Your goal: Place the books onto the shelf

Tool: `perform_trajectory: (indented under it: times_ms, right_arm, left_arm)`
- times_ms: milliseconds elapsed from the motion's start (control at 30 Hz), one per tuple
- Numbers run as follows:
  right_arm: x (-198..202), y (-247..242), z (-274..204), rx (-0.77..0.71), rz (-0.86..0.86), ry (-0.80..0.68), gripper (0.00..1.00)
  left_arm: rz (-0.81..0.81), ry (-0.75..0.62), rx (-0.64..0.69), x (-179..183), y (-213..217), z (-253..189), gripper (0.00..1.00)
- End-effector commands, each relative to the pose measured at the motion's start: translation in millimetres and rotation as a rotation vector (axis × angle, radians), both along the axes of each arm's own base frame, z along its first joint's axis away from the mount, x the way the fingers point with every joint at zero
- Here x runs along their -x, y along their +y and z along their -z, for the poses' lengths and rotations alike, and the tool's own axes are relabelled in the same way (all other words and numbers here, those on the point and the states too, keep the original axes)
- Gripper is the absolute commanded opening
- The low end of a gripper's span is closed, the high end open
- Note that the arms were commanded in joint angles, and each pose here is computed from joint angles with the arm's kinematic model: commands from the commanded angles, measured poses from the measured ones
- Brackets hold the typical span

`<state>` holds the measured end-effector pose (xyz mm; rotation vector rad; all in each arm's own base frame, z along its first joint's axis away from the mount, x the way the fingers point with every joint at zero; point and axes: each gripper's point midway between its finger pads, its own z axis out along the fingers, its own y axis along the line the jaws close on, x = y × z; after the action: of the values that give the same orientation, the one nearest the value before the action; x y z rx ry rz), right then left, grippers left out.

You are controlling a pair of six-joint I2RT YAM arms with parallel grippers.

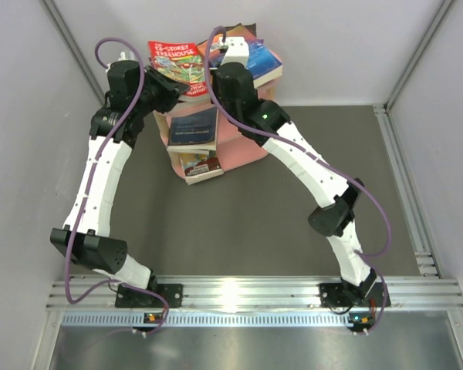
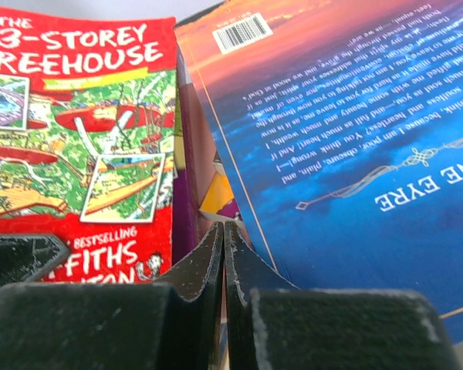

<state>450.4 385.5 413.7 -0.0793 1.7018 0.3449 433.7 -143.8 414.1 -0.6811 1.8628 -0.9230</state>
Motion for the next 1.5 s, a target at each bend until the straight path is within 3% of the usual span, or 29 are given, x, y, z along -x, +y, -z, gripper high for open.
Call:
perform_trajectory:
  times_ms: [0, 400, 567, 667, 700, 1000, 1167, 1467]
  right_arm:
    - [-2.2, 3.1, -34.6, -0.122, -0.021, -0.073, 0.00]
    - [-20.2, 22.2, 3.8, -0.126, -0.054, -0.015, 0.00]
    - [-31.6, 20.2, 18.3, -0.113, -0.027, -0.003, 0.00]
    - [-40.7, 9.6, 24.6, -0.101, 0.002, 0.007, 0.00]
    - [-42.4, 7.6, 27.4, -0.098, 0.006, 0.012, 0.00]
    - [-54.5, -4.9, 35.4, -0.089, 0.036, 0.025, 0.00]
    - [-58.9, -6.2, 40.8, -0.094, 0.038, 0.036, 0.00]
    - [-64.9, -6.1, 50.8, -0.095, 0.050, 0.049, 0.00]
  left_arm:
    - [0.026, 0.290, -0.128, 30.7, 10.3, 82.3, 0.18]
    - [0.030, 0.300, -0.119, 37.6, 10.1, 81.6, 0.18]
    - [0.039, 0.314, -0.112, 40.8, 8.5, 86.8, 0.25]
    - [0.045, 0.322, -0.101, 42.2, 6.7, 89.5, 0.46]
    - [0.048, 0.330, -0.100, 42.9, 6.3, 92.4, 0.61]
    - [0.065, 0.327, -0.100, 42.0, 3.8, 86.8, 0.98]
    - [0.158, 0.417, -0.143, 50.3, -3.3, 98.9, 0.99]
    - [0.277, 0.380, -0.029, 64.0, -26.8, 78.8, 0.99]
